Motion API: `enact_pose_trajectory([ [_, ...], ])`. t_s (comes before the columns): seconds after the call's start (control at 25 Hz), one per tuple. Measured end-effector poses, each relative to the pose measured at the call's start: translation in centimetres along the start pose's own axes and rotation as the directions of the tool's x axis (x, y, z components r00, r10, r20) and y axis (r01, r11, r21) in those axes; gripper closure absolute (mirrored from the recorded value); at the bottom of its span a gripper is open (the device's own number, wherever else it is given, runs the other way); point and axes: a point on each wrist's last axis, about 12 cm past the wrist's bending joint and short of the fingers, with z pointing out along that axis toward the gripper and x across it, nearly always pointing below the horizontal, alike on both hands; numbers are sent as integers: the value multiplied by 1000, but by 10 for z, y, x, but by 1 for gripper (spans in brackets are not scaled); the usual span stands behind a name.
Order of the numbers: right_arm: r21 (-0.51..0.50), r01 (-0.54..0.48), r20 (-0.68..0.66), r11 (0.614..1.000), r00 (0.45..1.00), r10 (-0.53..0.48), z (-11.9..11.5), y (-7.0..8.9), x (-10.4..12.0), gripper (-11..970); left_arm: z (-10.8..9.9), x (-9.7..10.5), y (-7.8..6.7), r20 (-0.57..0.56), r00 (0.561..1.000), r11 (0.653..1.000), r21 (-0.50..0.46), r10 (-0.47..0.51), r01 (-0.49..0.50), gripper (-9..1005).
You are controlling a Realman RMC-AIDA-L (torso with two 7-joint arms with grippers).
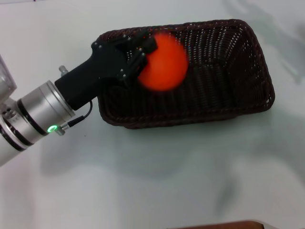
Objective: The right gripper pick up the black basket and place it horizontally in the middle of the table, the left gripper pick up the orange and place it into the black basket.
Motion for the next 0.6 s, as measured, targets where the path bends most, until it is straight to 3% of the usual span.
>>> enact_pose_trajectory([
  [0.28, -37, 96, -212, 995, 972, -101, -14, -2, -16, 331, -10, 10, -1, 1, 1000, 998, -62, 9, -9, 717],
  [0.4, -78, 176, -281, 981, 940, -192, -16, -4, -26, 331, -23, 13, 2, 26, 999, 989, -147, 39, -35, 667],
  [0.44, -99, 203, -301, 974, 927, -224, -16, -5, -30, 331, -36, 15, 5, 42, 996, 969, -238, 78, -66, 650],
  [0.52, -146, 245, -332, 958, 901, -281, -15, -7, -39, 330, -42, 16, 7, 48, 994, 955, -286, 98, -80, 617],
  [0.56, -211, 277, -354, 937, 872, -338, -12, -8, -49, 330, -50, 17, 9, 51, 991, 935, -339, 127, -103, 600],
  [0.6, -211, 277, -354, 937, 872, -338, -12, -8, -49, 330, -58, 18, 11, 50, 987, 911, -394, 152, -120, 583],
])
